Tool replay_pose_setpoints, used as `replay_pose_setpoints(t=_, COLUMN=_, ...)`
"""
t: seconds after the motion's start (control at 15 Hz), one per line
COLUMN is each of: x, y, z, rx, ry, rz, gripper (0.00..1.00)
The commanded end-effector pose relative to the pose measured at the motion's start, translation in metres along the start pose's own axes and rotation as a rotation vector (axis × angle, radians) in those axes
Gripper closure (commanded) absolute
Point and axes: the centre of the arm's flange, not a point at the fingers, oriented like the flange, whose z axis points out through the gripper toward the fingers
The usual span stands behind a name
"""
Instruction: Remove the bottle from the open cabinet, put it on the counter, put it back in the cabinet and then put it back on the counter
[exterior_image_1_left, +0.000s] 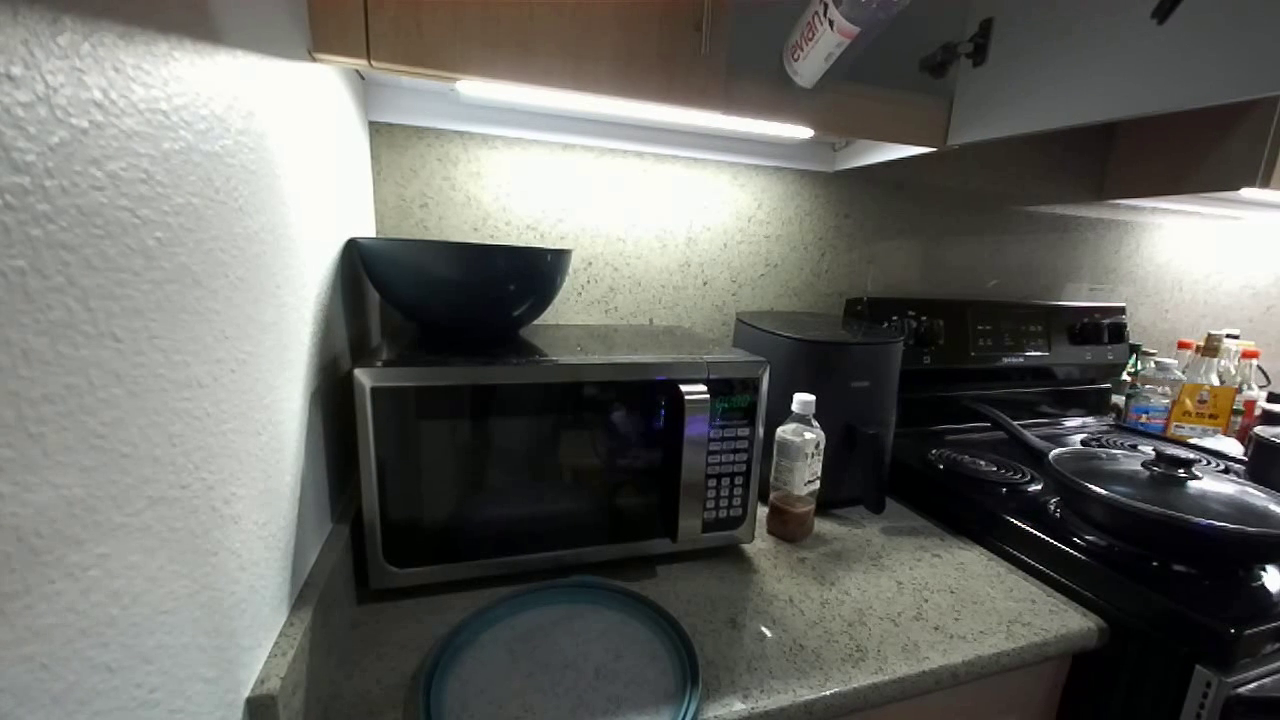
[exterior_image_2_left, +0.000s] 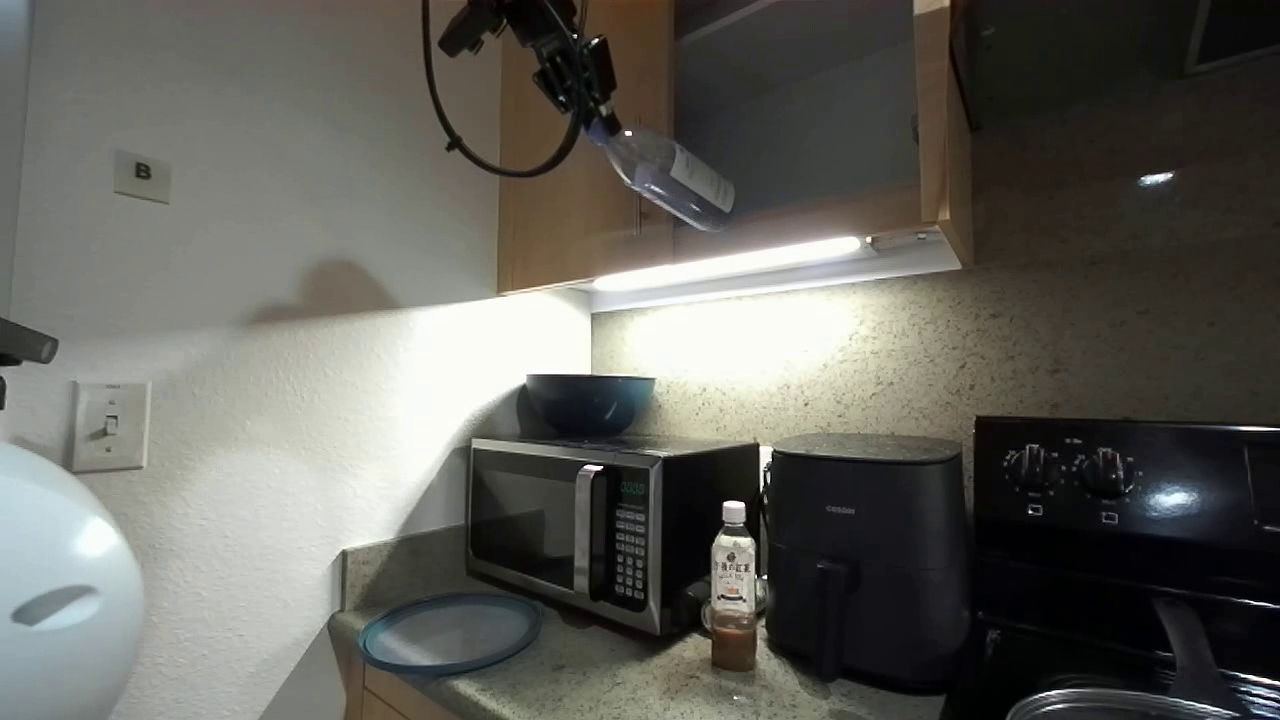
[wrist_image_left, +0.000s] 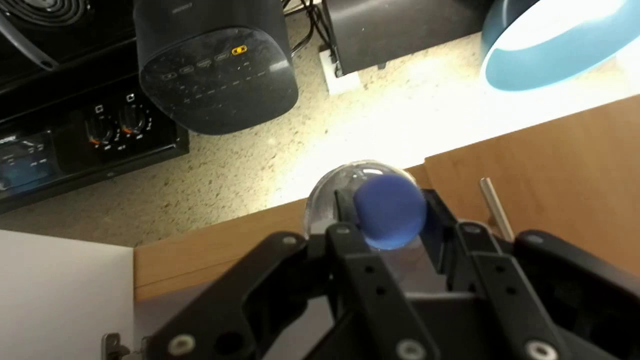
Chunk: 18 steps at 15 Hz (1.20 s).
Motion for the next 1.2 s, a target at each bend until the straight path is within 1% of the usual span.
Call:
replay_pose_setpoints(t=0.0, x=-0.017, y=-0.003, z=-0.012, rx=0.051, ry=-0.071, rz=-0.055, gripper=0.86)
replay_pose_setpoints(t=0.13, x=-0.018, y=-0.005, z=-0.009, rx=0.082, ry=-0.129, rz=-0.058, gripper=0.86)
replay_pose_setpoints(t=0.2, x=-0.018, y=-0.005, z=-0.003, rx=0.098, ry=-0.171, rz=-0.055, gripper=0.86)
replay_pose_setpoints(t=0.6, x=-0.025, y=0.007, z=0.050, rx=0.196, ry=-0.505, rz=-0.021, gripper=0.86)
replay_pose_setpoints(t=0.67, x=-0.029, y=0.010, z=0.056, rx=0.197, ry=-0.564, rz=-0.016, gripper=0.86)
replay_pose_setpoints(t=0.73, x=-0.033, y=0.014, z=0.062, rx=0.177, ry=-0.614, rz=-0.008, gripper=0.86)
replay_pose_setpoints(t=0.8, x=-0.035, y=0.016, z=0.066, rx=0.137, ry=-0.625, rz=0.007, gripper=0.86)
replay_pose_setpoints(t=0.87, x=-0.036, y=0.013, z=0.064, rx=0.152, ry=-0.574, rz=0.000, gripper=0.86)
replay_pose_setpoints(t=0.93, x=-0.036, y=0.015, z=0.067, rx=0.144, ry=-0.584, rz=0.003, gripper=0.65)
replay_pose_setpoints(t=1.13, x=-0.037, y=0.013, z=0.067, rx=0.145, ry=-0.583, rz=0.000, gripper=0.65)
